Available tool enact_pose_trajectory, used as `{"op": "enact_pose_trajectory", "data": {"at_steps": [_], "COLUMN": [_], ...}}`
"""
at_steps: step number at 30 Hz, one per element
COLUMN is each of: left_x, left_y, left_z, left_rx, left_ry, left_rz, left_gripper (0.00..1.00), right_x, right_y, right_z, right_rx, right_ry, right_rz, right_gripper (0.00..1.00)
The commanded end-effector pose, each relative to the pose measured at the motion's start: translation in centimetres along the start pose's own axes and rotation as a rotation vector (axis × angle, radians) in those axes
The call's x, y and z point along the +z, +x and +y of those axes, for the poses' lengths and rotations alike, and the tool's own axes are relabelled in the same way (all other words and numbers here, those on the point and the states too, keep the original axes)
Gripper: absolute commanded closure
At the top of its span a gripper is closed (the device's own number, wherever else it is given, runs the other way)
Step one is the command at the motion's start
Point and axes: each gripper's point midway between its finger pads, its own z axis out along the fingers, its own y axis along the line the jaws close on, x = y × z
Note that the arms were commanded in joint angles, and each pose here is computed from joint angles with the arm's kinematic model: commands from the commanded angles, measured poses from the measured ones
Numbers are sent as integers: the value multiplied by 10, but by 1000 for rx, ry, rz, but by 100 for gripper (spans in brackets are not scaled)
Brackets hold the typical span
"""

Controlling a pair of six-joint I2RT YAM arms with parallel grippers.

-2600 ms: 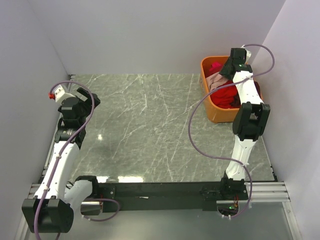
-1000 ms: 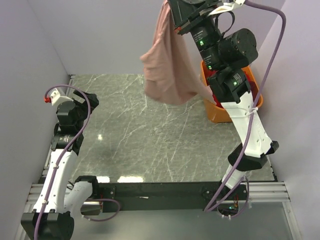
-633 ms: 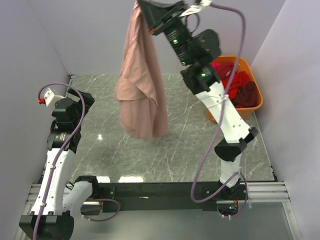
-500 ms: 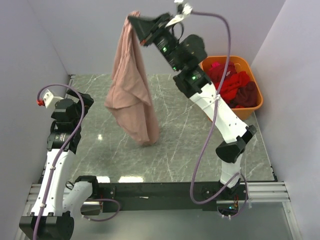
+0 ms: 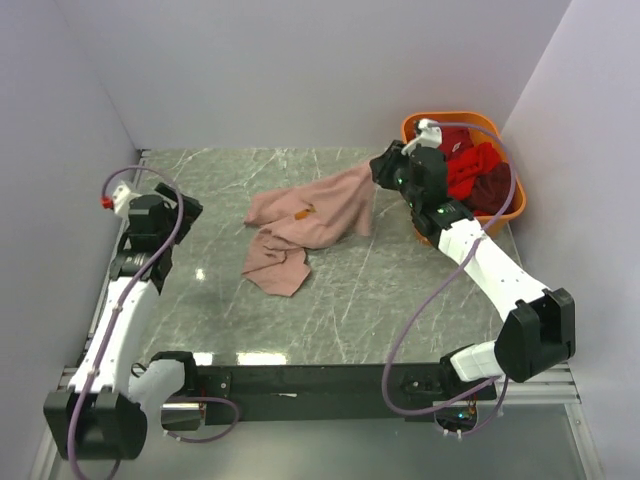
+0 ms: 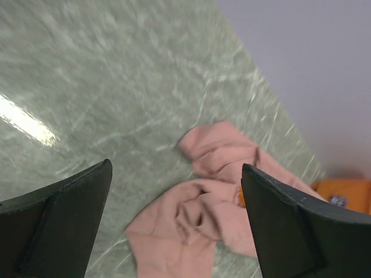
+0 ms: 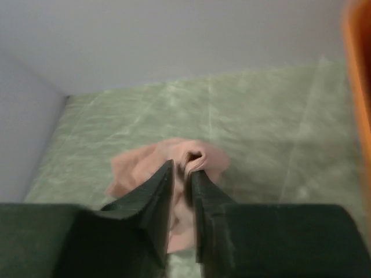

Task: Fold and stack the t-shirts
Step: Move the tshirt to the center of the board, then flatten the tshirt out

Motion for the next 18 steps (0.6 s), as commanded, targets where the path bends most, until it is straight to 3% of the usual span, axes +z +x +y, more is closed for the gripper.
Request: {"op": "enact_pose_trajectory", "data": {"at_steps": [1, 3, 4, 11, 14, 18], "left_x": [18, 20, 27, 37, 31, 16], "left_y": [32, 52, 65, 141, 174, 208], "left_z": [-16, -27, -26, -19, -7, 3], "left_rx": [46, 73, 94, 211, 244, 274], "left_ry": [106, 181, 190, 192, 176, 171], "left_rz": [133, 232, 277, 490, 576, 664], "left_gripper": [1, 0, 1, 1, 1, 0], "right_x": [-9, -11, -11, -22, -27, -19], "right_y": [12, 21, 22, 71, 95, 126], "right_z": [-35, -42, -43, -41, -57, -57], "right_rx": [-19, -49, -51, -96, -173, -194], "right_ry": [118, 135, 136, 137, 241, 247], "right_rz": [38, 54, 57, 202, 253, 348], "right_gripper": [53, 19, 16, 15, 15, 17]}}
